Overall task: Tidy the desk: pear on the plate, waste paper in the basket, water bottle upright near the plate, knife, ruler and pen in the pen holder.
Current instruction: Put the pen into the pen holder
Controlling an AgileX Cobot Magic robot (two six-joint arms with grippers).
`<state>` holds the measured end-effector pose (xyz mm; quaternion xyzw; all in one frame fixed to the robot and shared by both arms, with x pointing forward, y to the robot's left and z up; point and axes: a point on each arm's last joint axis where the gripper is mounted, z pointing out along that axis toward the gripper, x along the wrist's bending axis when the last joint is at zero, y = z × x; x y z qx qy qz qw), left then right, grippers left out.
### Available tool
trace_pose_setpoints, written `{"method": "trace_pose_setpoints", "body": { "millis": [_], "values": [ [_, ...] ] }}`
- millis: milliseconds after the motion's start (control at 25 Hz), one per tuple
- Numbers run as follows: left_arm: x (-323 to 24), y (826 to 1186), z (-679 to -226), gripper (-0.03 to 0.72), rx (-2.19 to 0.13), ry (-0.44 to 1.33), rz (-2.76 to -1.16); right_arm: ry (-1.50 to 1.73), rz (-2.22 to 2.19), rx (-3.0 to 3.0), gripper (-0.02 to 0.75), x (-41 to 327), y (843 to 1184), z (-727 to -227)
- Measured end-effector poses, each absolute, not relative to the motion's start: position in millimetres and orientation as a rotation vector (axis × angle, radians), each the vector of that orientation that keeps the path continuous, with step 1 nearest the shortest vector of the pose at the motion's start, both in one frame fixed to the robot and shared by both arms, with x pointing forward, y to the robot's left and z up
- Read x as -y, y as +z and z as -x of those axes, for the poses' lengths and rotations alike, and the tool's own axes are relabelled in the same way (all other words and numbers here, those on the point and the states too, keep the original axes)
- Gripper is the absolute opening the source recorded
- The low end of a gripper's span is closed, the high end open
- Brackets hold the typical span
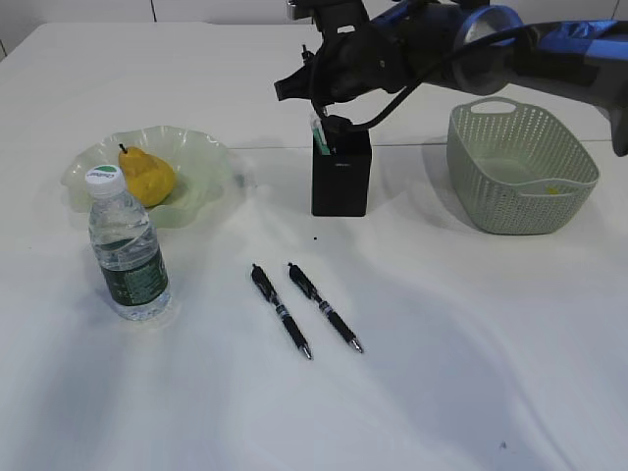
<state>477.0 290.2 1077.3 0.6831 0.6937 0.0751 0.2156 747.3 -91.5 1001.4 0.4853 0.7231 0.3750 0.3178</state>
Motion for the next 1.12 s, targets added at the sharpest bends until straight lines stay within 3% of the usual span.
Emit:
{"method": "trace_pose_setpoints", "body": {
  "millis": [720, 800, 960, 1120],
  "values": [
    [-290, 1077, -477, 0.456, -1.923, 0.210, -1.895, 0.894, -1.312, -1.938, 0.123, 94, 979, -749],
    [-290, 1077, -477, 0.456, -1.923, 0.210, -1.895, 0.897, -1.319, -1.935, 0.155, 94, 979, -749],
    [-290, 1077, -477, 0.456, -1.923, 0.210, -1.895, 0.902, -1.331, -1.930, 0.302, 94, 979, -749],
    [-290, 1077, -477, 0.456, -1.923, 0.210, -1.895, 0.901, -1.335, -1.927, 0.341, 94, 982, -749]
  ]
}}
